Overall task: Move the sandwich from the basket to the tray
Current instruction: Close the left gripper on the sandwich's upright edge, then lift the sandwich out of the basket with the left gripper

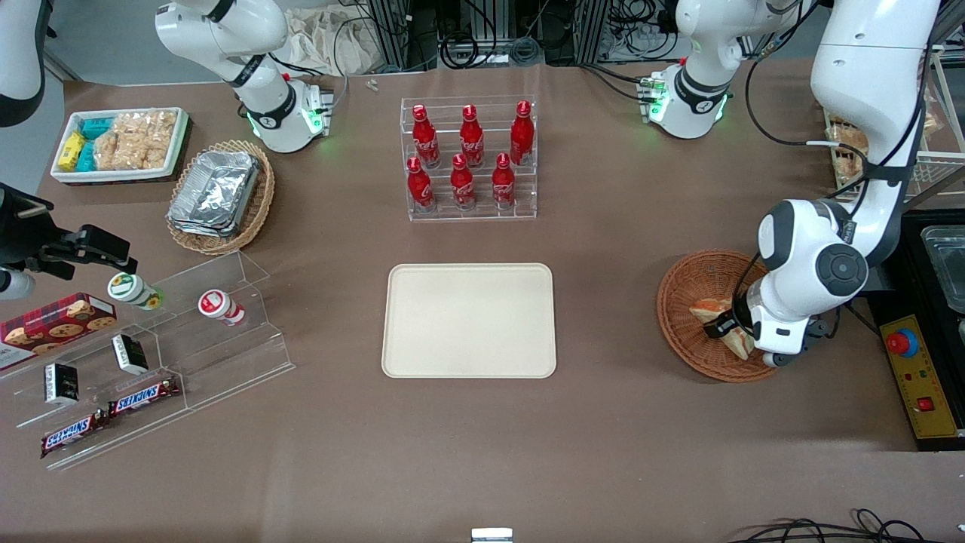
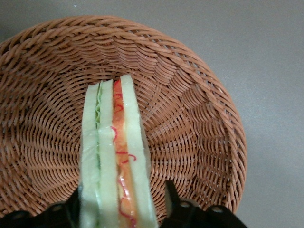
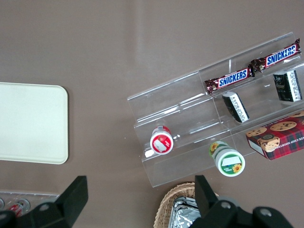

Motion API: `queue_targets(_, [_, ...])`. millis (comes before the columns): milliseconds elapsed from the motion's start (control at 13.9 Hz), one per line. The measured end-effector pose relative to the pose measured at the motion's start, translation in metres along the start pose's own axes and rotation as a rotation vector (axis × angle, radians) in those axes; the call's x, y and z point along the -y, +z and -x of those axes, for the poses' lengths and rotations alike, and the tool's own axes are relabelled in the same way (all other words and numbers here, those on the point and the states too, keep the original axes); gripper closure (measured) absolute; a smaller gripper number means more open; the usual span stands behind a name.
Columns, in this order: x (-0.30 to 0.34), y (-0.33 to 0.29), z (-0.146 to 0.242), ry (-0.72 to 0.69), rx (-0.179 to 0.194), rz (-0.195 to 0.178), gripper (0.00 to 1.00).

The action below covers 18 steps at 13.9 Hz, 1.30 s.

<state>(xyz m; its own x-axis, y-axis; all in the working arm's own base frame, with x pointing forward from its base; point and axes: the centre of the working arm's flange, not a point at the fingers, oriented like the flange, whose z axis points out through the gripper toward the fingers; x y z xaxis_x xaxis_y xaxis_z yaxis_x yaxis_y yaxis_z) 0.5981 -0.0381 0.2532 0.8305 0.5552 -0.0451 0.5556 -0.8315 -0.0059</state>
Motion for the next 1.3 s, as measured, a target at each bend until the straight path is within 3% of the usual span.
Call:
queue_targets(72, [0.000, -0.001, 0.000, 0.000, -0.002, 0.001, 0.47])
queue_targets(216, [-0.002, -0.004, -0.001, 0.001, -0.008, 0.005, 0.60])
queue_targets(432, [-0.008, -0.034, -0.004, 0.008, -0.011, 0.000, 0.67])
queue_targets(649, [-0.037, -0.119, 0.003, 0.049, 0.017, -0.029, 0.81])
queue_targets(937, [-0.095, -0.243, 0.048, 0.161, 0.039, -0.024, 0.81])
queue_targets(1297, [-0.160, -0.241, 0.115, 0.353, 0.079, 0.016, 0.81])
